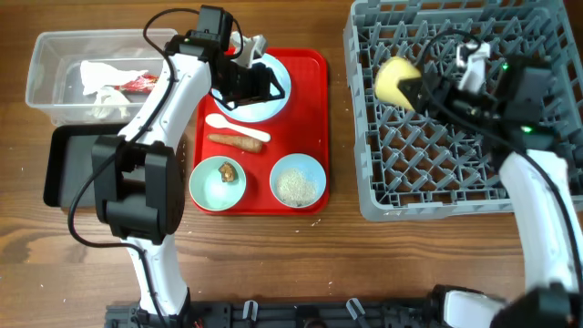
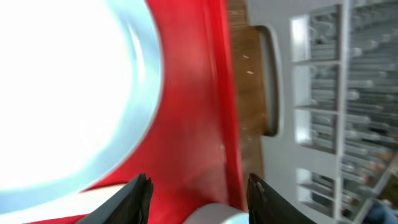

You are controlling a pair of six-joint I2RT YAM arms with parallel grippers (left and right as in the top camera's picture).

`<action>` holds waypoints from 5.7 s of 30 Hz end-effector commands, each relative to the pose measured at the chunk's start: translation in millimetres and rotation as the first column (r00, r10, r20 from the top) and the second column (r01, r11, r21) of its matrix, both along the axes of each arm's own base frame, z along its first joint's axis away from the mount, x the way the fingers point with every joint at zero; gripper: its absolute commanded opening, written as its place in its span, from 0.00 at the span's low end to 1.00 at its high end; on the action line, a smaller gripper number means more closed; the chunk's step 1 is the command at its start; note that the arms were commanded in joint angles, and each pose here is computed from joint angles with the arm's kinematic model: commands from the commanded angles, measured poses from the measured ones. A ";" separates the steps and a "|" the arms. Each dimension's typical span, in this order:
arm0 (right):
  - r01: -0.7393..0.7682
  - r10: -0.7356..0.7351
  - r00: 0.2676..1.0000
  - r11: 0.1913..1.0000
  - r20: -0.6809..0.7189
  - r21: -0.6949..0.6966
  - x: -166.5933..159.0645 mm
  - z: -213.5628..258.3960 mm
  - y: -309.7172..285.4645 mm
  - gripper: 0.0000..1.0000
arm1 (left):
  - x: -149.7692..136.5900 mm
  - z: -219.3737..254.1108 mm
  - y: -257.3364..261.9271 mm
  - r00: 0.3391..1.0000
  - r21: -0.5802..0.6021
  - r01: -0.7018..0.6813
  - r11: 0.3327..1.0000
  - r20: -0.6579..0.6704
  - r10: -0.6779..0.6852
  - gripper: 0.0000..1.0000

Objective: Sort waste into correct bins and load items into the dishwasher rack
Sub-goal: 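Place the yellow cup into the dishwasher rack with the right gripper, then grasp the rice bowl rim with the left gripper, then tip the rice out of the bowl onto the black tray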

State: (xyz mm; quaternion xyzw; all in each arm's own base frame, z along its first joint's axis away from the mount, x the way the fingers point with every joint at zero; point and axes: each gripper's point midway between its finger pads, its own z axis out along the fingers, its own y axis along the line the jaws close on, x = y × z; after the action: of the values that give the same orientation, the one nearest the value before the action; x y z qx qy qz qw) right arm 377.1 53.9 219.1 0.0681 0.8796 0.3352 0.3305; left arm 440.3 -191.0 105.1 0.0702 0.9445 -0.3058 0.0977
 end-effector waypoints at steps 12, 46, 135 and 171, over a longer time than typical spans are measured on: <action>-0.257 -0.034 0.834 0.859 -0.551 -0.442 -112.7 -71.4 1.2 0.28 | 12.7 5.2 22.8 0.995 0.156 -0.058 0.986 0.087 0.045 0.52; -0.318 0.181 0.913 0.876 -0.366 -0.362 -33.8 -24.6 53.5 0.78 | -99.8 46.1 7.0 0.996 0.261 0.075 0.962 -0.073 -0.058 0.65; -0.099 -0.008 0.962 0.922 -0.274 -0.375 3.6 -15.5 -0.8 0.79 | -91.8 63.4 229.6 0.874 -0.014 -0.486 0.874 -0.024 0.486 0.04; -0.097 -0.009 0.962 0.922 -0.271 -0.375 4.4 -15.4 -0.8 1.00 | -97.9 116.2 306.5 0.762 -0.804 -0.496 0.328 -0.223 0.607 0.04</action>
State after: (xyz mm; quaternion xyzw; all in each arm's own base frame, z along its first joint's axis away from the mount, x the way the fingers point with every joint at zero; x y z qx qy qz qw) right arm 380.4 52.6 190.1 0.0297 0.9702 0.1493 0.1887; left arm 344.5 114.2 218.4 -0.2813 0.6613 -0.6352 0.2828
